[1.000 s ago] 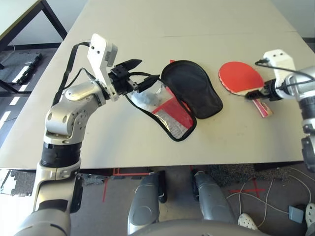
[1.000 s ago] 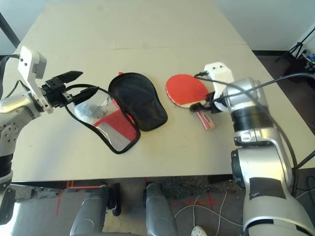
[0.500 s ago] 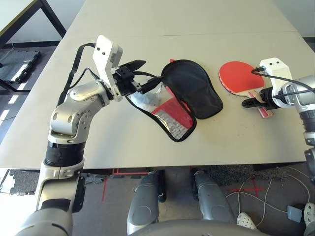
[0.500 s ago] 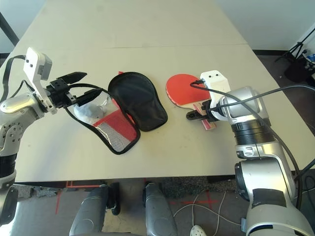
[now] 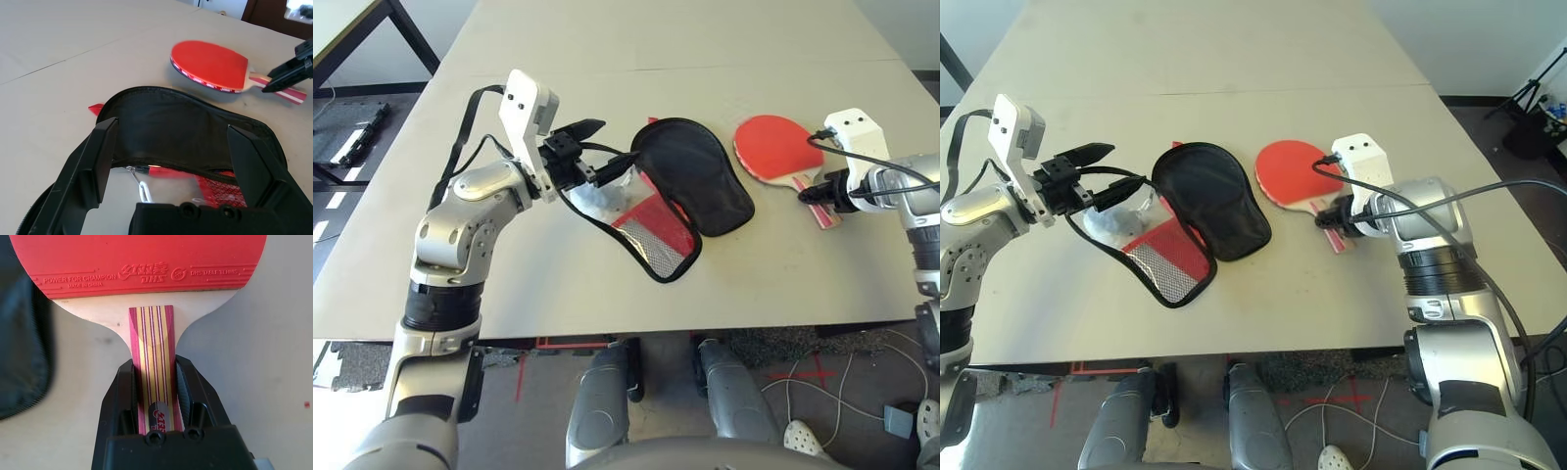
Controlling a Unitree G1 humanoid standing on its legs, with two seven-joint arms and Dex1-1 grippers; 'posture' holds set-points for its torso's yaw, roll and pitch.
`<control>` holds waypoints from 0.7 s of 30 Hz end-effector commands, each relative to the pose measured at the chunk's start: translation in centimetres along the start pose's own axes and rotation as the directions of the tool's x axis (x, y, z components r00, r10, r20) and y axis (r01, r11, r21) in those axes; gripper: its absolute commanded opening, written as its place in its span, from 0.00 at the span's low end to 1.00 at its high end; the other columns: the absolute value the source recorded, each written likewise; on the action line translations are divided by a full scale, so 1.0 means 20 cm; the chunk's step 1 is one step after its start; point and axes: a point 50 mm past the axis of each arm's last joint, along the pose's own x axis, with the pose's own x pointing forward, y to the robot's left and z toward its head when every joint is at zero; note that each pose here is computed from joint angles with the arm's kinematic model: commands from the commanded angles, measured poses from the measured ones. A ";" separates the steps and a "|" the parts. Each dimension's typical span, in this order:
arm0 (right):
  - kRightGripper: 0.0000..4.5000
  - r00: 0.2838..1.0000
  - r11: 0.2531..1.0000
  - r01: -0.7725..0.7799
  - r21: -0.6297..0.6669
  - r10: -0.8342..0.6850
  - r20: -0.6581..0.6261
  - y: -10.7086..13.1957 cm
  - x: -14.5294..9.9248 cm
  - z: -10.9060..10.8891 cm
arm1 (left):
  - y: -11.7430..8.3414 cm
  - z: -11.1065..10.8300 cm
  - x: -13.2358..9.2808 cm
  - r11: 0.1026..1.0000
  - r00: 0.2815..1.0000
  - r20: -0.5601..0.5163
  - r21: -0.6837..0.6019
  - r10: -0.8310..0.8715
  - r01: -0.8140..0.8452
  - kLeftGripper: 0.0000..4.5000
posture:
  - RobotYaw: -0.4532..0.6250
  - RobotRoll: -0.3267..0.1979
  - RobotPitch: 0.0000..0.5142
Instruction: Store the ping-pong paddle in its case and zip it.
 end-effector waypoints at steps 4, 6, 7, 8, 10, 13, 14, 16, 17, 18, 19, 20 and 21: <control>0.24 0.995 1.000 -0.001 0.021 -0.001 0.104 0.11 -0.04 0.04 | -0.02 -0.02 0.00 1.000 1.000 -0.027 0.008 -0.001 0.001 1.00 | 0.52 0.62 0.43; 0.24 0.993 0.998 -0.043 0.042 0.038 0.111 0.21 -0.02 0.06 | -0.02 -0.02 -0.01 1.000 1.000 -0.027 0.009 0.004 -0.004 1.00 | 0.52 0.62 0.43; 0.24 0.992 0.997 -0.066 0.048 0.061 0.112 0.27 -0.01 0.07 | -0.02 -0.02 -0.01 1.000 1.000 -0.028 0.009 0.006 -0.006 1.00 | 0.52 0.62 0.43; 0.24 0.991 0.995 -0.079 0.054 0.072 0.113 0.30 -0.01 0.07 | -0.02 -0.02 -0.01 1.000 1.000 -0.028 0.009 0.008 -0.007 1.00 | 0.53 0.62 0.43; 0.24 0.991 0.993 -0.094 0.069 0.087 0.106 0.36 0.01 0.08 | -0.02 -0.02 -0.01 1.000 1.000 -0.028 0.010 0.010 -0.009 1.00 | 0.53 0.62 0.43; 0.24 0.989 0.989 -0.122 0.087 0.114 0.096 0.46 0.04 0.09 | -0.02 -0.02 -0.01 1.000 1.000 -0.028 0.011 0.013 -0.013 1.00 | 0.54 0.62 0.43; 0.24 0.989 0.988 -0.126 0.093 0.117 0.092 0.49 0.05 0.10 | -0.02 -0.02 -0.01 1.000 0.999 -0.028 0.011 0.014 -0.014 1.00 | 0.54 0.62 0.43; 0.24 0.990 0.988 -0.120 0.096 0.112 0.087 0.53 0.07 0.11 | -0.02 -0.01 -0.02 1.000 0.999 -0.029 0.012 0.017 -0.017 1.00 | 0.55 0.62 0.44; 0.24 0.991 0.988 -0.114 0.101 0.106 0.079 0.54 0.08 0.11 | -0.02 -0.01 -0.02 1.000 0.999 -0.030 0.013 0.019 -0.019 1.00 | 0.55 0.62 0.44; 0.24 0.992 0.988 -0.109 0.104 0.102 0.074 0.55 0.09 0.11 | -0.02 -0.01 -0.02 1.000 0.999 -0.031 0.013 0.020 -0.020 1.00 | 0.55 0.62 0.44; 0.24 0.993 0.989 -0.107 0.104 0.100 0.070 0.55 0.09 0.11 | -0.02 -0.01 -0.03 1.000 0.999 -0.031 0.013 0.022 -0.022 1.00 | 0.55 0.62 0.44; 0.24 0.993 0.989 -0.105 0.103 0.098 0.069 0.56 0.10 0.11 | -0.02 -0.01 -0.03 1.000 0.999 -0.032 0.013 0.023 -0.023 1.00 | 0.56 0.62 0.44; 0.24 0.993 0.989 -0.107 0.099 0.100 0.067 0.56 0.11 0.11 | -0.02 -0.02 -0.03 1.000 0.999 -0.032 0.013 0.025 -0.024 1.00 | 0.56 0.62 0.44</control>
